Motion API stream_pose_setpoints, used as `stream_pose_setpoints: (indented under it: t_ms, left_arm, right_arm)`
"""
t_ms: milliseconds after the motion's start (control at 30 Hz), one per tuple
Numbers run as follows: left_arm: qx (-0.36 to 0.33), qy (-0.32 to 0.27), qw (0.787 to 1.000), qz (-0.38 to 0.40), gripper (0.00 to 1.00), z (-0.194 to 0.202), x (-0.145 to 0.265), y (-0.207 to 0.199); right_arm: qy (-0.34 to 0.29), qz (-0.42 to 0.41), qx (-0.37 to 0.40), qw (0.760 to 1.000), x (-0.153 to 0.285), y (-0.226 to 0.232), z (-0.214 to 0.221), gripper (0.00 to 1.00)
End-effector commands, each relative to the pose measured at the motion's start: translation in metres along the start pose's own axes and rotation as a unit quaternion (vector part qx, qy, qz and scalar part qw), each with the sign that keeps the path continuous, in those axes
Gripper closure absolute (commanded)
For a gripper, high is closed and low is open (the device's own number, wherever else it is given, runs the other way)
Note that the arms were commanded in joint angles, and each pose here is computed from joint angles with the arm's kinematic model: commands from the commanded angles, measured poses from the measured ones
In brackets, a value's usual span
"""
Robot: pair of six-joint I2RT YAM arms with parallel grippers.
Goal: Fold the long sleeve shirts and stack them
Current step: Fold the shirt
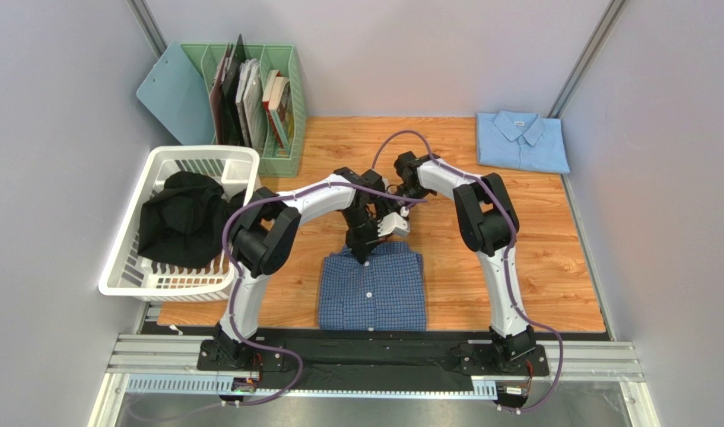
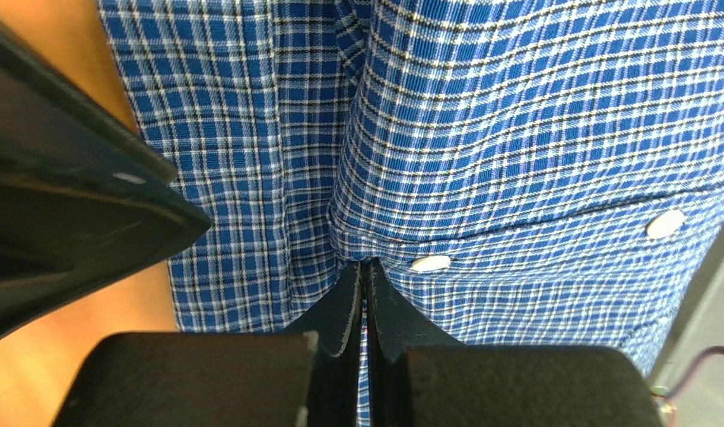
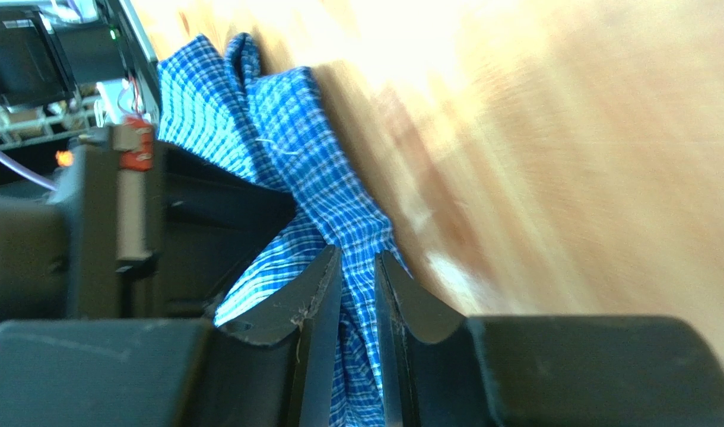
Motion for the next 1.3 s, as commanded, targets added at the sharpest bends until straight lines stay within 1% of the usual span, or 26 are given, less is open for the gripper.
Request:
stream_pose_setpoints:
  t_ms: [0,233,367,433,567,767,900,967,1000,1067,1100,1133,1167,1200,1267]
  left_arm:
    - [0.022,-0.011,1.000,0.008,1.00,0.002,0.004,-0.022]
    - [0.013,-0.026,0.999,-0.025,1.00,-0.009,0.028,-0.024]
    - [0.016,-0.038,0.998,-0.045,1.00,-0.022,0.045,-0.015]
    - [0.017,-0.030,0.998,-0.052,1.00,-0.023,0.051,-0.012]
    - [0.013,-0.037,0.997,-0.065,1.00,-0.030,0.064,-0.003]
    - [0.008,-0.024,0.997,-0.069,1.00,-0.028,0.055,0.009]
    - [0.013,-0.031,0.997,-0.072,0.99,-0.027,0.048,0.019]
    - [0.018,-0.045,0.996,-0.076,0.95,-0.027,0.053,0.023]
    - [0.029,-0.054,0.995,-0.076,0.88,-0.023,0.061,0.028]
    - [0.037,-0.078,0.994,-0.069,0.82,-0.023,0.080,0.027]
    - [0.051,-0.090,0.992,-0.068,0.73,-0.016,0.092,0.032]
    - [0.055,-0.109,0.991,-0.057,0.69,-0.013,0.103,0.027]
    - [0.067,-0.112,0.990,-0.045,0.66,-0.006,0.108,0.023]
    - [0.086,-0.122,0.988,-0.039,0.61,0.004,0.115,0.025]
    - [0.110,-0.128,0.986,-0.014,0.55,0.019,0.115,0.016]
  right_arm:
    - [0.003,-0.016,0.023,1.000,-0.009,0.016,0.005,0.74]
    - [0.020,-0.021,0.015,0.999,-0.018,0.011,0.017,0.75]
    - [0.022,-0.021,0.019,0.999,-0.019,0.011,0.018,0.77]
    - [0.023,-0.020,0.023,0.999,-0.018,0.010,0.018,0.76]
    - [0.025,-0.019,0.025,0.999,-0.017,0.009,0.019,0.76]
    - [0.021,-0.014,0.028,0.999,-0.013,0.006,0.014,0.76]
    - [0.011,0.010,0.039,0.999,0.002,-0.001,0.002,0.74]
    - [0.009,0.025,0.032,0.999,0.016,-0.004,-0.001,0.70]
    - [0.004,0.034,0.049,0.998,0.024,-0.003,-0.008,0.69]
    - [0.000,0.050,0.047,0.998,0.046,0.002,-0.010,0.62]
    - [-0.010,0.055,0.040,0.998,0.060,0.003,-0.010,0.59]
    - [-0.018,0.056,0.039,0.997,0.069,0.006,-0.011,0.53]
    - [-0.028,0.056,0.038,0.997,0.079,0.011,-0.010,0.50]
    - [-0.039,0.061,0.033,0.997,0.094,0.018,-0.005,0.48]
    - [-0.049,0.064,0.042,0.996,0.106,0.028,0.003,0.43]
Point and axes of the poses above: each gripper's point midway between its finger pads, its own x axis back along the fingers, its own y axis along the line the jaws close on, z = x × y, the point moved 10 cm from there along x, back along the fingers, and after that the axes turned 12 degrees about x, right-handed, at the moved point
